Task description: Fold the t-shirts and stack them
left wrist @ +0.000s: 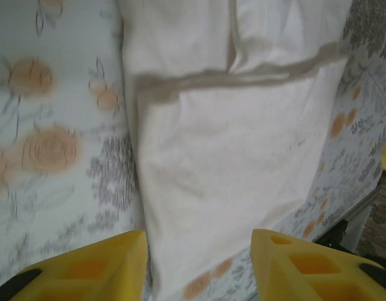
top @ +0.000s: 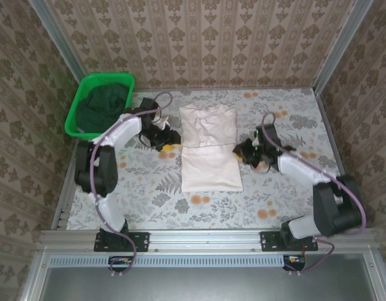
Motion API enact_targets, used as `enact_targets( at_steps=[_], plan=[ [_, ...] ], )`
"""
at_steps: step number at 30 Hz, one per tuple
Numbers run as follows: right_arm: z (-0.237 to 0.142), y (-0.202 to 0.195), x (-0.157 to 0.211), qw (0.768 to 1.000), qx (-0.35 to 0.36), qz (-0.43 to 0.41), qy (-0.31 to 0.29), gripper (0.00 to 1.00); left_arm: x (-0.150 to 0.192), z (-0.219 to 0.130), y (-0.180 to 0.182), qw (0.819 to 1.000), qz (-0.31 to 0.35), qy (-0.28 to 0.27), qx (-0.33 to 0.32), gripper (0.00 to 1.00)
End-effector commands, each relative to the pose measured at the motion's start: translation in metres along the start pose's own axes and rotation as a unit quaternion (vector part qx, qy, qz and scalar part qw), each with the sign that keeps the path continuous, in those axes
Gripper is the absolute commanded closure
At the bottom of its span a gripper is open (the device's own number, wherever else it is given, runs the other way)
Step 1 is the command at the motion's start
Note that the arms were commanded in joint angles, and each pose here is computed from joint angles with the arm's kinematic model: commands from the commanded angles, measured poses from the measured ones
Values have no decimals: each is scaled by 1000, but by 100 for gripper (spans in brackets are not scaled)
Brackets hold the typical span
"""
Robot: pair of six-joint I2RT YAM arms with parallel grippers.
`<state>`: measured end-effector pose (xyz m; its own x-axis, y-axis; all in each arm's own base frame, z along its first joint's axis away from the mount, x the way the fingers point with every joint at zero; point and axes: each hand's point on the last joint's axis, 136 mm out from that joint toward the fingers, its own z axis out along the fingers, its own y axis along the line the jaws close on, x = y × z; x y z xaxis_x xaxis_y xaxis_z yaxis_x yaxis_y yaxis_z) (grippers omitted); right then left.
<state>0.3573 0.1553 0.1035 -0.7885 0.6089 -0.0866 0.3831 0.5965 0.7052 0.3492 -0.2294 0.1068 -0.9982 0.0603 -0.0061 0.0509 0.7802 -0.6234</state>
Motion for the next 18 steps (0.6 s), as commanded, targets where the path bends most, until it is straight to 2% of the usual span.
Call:
enact_targets(
  at_steps=[1,3,6,9,15,18],
  plan=[
    [22,-24,-11,996,80,-15,26,79,-3,23,10,998,-18,50,13,53],
    [33,-25,-22,992,114,-35,40,75,-13,32,10,998,-21,48,21,51],
    [35,-30,-42,985,160,-67,19,62,-22,43,11,998,-22,49,21,50],
    [39,-33,-50,980,177,-90,14,58,-25,50,13,998,-22,52,20,50],
    [56,-43,-42,977,182,-95,53,61,-20,62,19,998,-22,59,13,59],
    [65,-44,-40,979,171,-92,63,66,-18,66,23,998,-23,62,12,64]
  ],
)
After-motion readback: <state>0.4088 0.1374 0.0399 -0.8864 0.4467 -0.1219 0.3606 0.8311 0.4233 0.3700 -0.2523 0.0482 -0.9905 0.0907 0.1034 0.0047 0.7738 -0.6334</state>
